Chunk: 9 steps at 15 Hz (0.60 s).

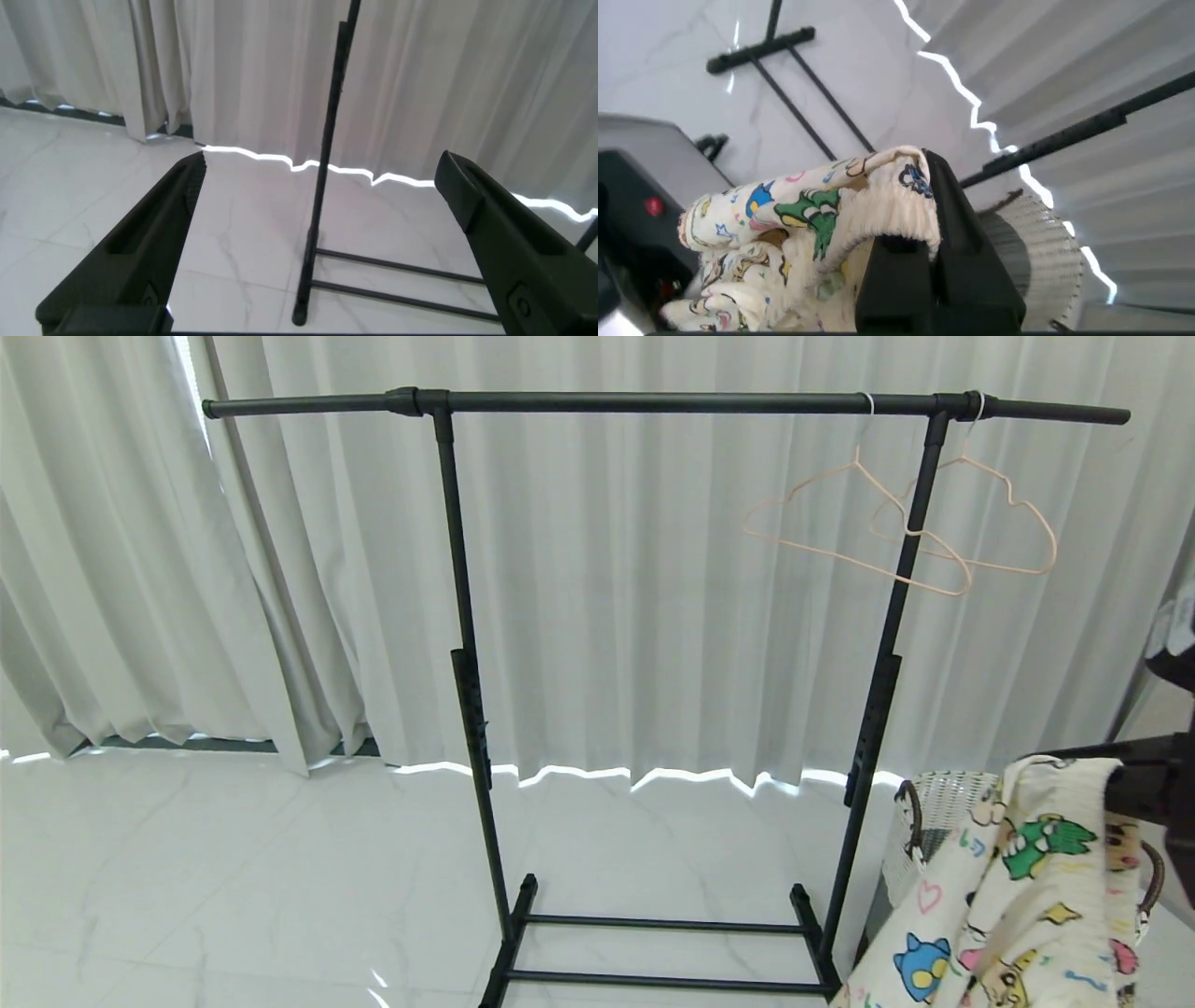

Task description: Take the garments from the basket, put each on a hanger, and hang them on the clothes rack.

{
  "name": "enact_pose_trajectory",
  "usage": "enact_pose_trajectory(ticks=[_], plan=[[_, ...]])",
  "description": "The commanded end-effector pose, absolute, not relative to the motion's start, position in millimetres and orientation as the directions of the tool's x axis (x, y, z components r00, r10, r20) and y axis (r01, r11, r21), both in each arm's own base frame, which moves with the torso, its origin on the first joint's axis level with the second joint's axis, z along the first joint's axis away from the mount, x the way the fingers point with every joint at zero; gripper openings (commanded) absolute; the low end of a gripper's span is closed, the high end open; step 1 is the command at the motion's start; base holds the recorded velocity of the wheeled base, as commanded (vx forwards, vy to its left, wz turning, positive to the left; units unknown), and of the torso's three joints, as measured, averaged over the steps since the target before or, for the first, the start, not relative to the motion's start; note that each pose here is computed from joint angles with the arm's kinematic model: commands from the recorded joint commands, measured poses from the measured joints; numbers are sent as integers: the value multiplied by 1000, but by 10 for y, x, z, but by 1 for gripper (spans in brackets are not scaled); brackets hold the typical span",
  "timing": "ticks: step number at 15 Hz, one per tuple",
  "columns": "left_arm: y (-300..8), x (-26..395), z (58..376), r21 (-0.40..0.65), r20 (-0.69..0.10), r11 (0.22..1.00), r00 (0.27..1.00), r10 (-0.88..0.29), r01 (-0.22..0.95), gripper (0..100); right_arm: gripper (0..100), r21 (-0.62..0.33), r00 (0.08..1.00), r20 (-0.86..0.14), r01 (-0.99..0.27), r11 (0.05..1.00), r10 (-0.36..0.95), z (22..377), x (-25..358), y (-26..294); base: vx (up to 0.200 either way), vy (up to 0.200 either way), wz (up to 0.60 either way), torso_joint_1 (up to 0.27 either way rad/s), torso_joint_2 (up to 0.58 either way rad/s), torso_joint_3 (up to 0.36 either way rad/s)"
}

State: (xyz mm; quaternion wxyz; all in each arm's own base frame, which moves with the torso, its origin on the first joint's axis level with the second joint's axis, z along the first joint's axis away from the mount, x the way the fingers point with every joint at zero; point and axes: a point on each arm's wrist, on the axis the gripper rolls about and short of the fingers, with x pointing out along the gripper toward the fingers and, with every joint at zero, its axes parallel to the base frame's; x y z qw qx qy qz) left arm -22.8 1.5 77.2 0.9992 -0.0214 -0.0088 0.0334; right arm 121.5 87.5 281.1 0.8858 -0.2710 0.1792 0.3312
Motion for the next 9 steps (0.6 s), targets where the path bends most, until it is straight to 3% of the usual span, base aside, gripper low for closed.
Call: enact_pose_trajectory(ticks=[1,6,9], plan=[[15,-229,772,-46,17,997,998,67,-67,100,0,-312,688,-543,-698,644,482,2679,1498,1114,0,0,0,0,0,0],[12,-231,804,-20,38,999,998,51,-50,100,0,-180,672,-525,-687,704,523,2541,1573,1597,0,0,0,0,0,0],[9,-194,1661,-19,125,996,989,-81,84,100,0,-98,698,-468,-650,753,542,2445,1644,1974,0,0,0,0,0,0]])
